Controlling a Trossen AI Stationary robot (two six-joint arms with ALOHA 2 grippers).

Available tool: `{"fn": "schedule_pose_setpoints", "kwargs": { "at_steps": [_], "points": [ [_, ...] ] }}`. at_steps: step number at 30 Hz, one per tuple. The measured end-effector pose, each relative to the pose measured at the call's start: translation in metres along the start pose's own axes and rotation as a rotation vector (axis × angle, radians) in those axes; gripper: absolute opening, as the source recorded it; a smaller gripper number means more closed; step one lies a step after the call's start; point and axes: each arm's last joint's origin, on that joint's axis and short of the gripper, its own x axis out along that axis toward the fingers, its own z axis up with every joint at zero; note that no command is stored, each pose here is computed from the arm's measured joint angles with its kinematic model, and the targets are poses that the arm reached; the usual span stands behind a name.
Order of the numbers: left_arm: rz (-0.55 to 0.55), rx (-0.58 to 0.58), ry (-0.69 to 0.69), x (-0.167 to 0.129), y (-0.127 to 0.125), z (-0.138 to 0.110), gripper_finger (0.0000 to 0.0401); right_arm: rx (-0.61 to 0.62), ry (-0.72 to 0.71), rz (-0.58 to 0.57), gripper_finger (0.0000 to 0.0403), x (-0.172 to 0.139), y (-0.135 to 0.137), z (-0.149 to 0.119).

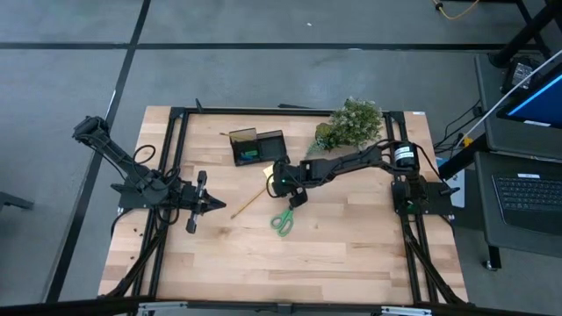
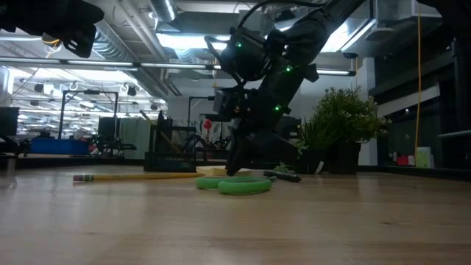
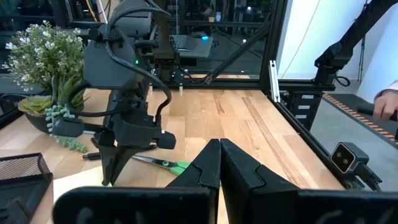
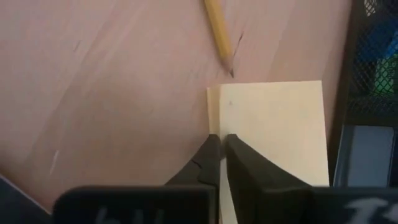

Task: Pick and place office supplies into organizer
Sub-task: Put the yellow sticky notes into the black desk organizer

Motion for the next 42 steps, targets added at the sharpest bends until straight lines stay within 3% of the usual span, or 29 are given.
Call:
{"fn": "schedule_pose_setpoints", "kwargs": {
  "at_steps": [17, 27, 42],
  "points": [
    [0.0, 0.0, 0.0, 0.0, 0.0, 0.0, 0.0003, 0.042, 0.022, -0.044, 0.0002, -0.006, -0.001, 0.004],
    [0.0, -0.008, -0.001, 0.0, 0.0, 0.0, 0.0003, 0.058, -0.03, -0.08, 0.0001, -0.018, -0.018, 0.024],
    [0.0, -0.008, -0.001, 0.0, 0.0, 0.0, 0.0003, 0.054, 0.032, -0.162, 0.0, -0.038, -0.035, 0.041]
  ]
}}
